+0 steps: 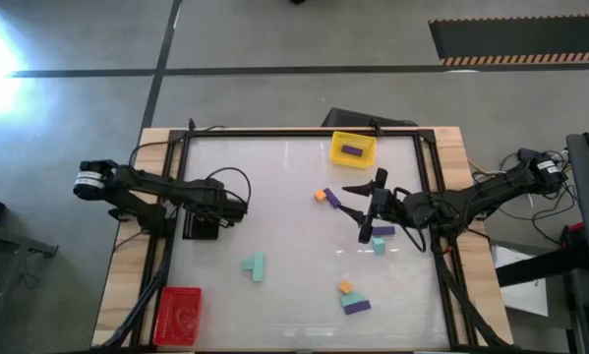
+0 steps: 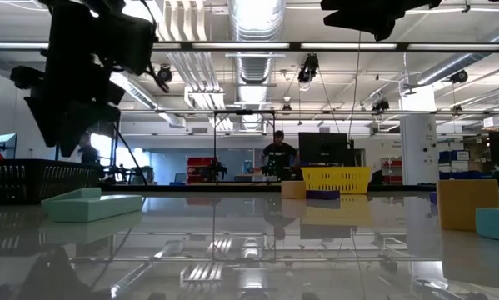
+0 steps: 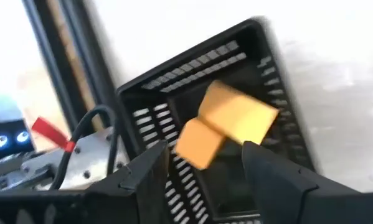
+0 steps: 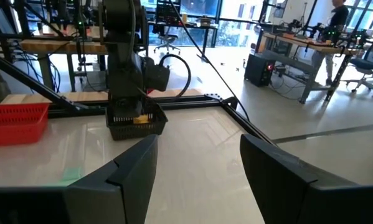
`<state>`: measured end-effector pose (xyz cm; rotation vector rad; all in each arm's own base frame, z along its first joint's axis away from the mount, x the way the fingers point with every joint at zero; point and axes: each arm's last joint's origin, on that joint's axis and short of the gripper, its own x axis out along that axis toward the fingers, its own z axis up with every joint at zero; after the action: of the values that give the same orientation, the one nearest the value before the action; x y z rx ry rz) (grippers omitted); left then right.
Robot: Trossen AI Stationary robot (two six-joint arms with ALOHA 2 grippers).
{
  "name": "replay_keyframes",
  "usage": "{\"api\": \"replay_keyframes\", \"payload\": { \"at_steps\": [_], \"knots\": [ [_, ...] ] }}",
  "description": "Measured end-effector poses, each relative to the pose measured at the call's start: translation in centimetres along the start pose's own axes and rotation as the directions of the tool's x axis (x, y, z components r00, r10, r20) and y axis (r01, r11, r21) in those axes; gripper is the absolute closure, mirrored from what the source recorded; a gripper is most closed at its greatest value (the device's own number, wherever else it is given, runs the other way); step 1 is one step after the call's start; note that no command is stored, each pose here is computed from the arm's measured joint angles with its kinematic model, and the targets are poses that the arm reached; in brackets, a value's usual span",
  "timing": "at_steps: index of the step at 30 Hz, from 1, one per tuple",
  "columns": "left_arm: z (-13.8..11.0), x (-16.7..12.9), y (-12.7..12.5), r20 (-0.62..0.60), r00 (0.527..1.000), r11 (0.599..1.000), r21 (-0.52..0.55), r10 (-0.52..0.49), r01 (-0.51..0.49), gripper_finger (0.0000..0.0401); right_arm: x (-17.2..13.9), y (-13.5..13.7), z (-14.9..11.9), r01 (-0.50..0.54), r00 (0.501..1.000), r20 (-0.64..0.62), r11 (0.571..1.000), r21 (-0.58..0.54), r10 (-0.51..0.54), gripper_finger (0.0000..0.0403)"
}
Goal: Sort & place blocks by color
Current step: Put the light blue block into the red bin
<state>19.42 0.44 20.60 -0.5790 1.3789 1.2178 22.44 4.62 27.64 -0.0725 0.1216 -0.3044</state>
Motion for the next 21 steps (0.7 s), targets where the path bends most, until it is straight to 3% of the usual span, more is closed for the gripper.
{"api": "replay_keyframes", "payload": {
  "at_steps": [7, 13, 17, 21],
  "knots": [
    [0.8, -2.8, -0.7, 0.069, 0.993, 0.995, 0.045, -0.096, 0.093, 0.0212, 0.0, 0.0, 0.0, 0.000, 1.000, -0.001, 1.000, 0.008, 0.000, 0.0184],
    [0.9, -5.6, -1.9, 0.241, 0.947, 0.976, 0.105, -0.211, 0.191, 0.0212, 0.1, 0.1, -0.4, 0.000, 0.999, -0.032, 1.000, 0.030, 0.001, 0.0184],
    [1.0, -6.8, -3.6, 0.326, 0.870, 0.924, 0.228, -0.370, 0.307, 0.0212, 0.0, 0.0, -0.9, 0.003, 0.997, -0.075, 0.999, 0.044, 0.000, 0.0184],
    [0.9, -8.0, -5.5, 0.326, 0.761, 0.815, 0.377, -0.561, 0.439, 0.0212, 0.0, 0.0, -1.1, 0.008, 0.995, -0.098, 0.997, 0.074, -0.001, 0.0184]
  ]
}}
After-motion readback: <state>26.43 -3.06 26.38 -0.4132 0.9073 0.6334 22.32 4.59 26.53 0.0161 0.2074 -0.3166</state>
